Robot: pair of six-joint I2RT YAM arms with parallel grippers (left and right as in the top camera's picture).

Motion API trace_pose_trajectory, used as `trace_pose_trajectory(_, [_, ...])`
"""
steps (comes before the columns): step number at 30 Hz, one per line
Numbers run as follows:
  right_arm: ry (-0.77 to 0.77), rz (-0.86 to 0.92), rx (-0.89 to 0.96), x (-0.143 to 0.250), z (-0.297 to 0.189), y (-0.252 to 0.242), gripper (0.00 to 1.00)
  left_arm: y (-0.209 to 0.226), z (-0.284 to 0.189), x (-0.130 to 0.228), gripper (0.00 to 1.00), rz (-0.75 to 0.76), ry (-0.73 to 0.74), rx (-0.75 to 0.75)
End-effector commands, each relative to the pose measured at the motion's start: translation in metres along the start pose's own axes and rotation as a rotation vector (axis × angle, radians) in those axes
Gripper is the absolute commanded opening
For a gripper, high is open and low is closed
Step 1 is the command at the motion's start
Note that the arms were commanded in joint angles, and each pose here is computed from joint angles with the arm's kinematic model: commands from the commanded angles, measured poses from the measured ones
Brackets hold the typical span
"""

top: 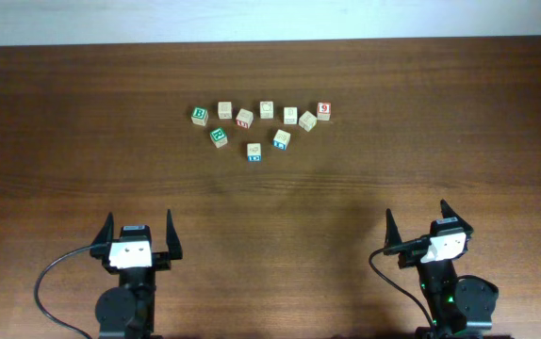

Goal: Rotate 3 blocks

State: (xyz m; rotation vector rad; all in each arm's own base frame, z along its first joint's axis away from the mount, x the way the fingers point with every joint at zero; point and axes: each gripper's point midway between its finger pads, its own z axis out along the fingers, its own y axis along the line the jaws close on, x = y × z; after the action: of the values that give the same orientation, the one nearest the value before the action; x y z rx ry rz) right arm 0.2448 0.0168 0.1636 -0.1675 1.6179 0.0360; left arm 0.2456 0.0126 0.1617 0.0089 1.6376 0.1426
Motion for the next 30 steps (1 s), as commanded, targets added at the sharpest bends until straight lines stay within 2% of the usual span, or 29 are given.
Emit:
trace_pose_trajectory(1, [0.008,-0.005,0.018,0.004,0.000,-0.003,0.98,0.002,0.000,0.000,0.99,0.020,-0.006,-0.015])
trace_pose_trajectory(10, [-0.006,-0.007,0.008,-0.001,0.000,-0.002,0.98,0.003,-0.001,-0.008,0.99,0.017,-0.027,-0.018])
trace_pose_trajectory(18, [-0.095,-0.025,-0.021,-0.042,-0.008,0.002,0.98,0.004,0.001,-0.024,0.99,0.022,0.005,-0.015])
trace_pose_trajectory(24, [-0.140,0.080,-0.044,-0.079,-0.014,0.003,0.98,0.003,0.020,-0.070,0.99,0.125,0.123,0.023])
trace_pose_trajectory(27, [-0.105,0.088,-0.120,-0.095,-0.009,0.014,0.98,0.001,0.039,-0.094,0.99,0.136,0.218,0.048])
trace_pose_trajectory(30, [0.001,0.120,-0.164,-0.115,0.004,0.016,0.98,-0.008,0.064,-0.109,0.99,0.162,0.358,0.113])
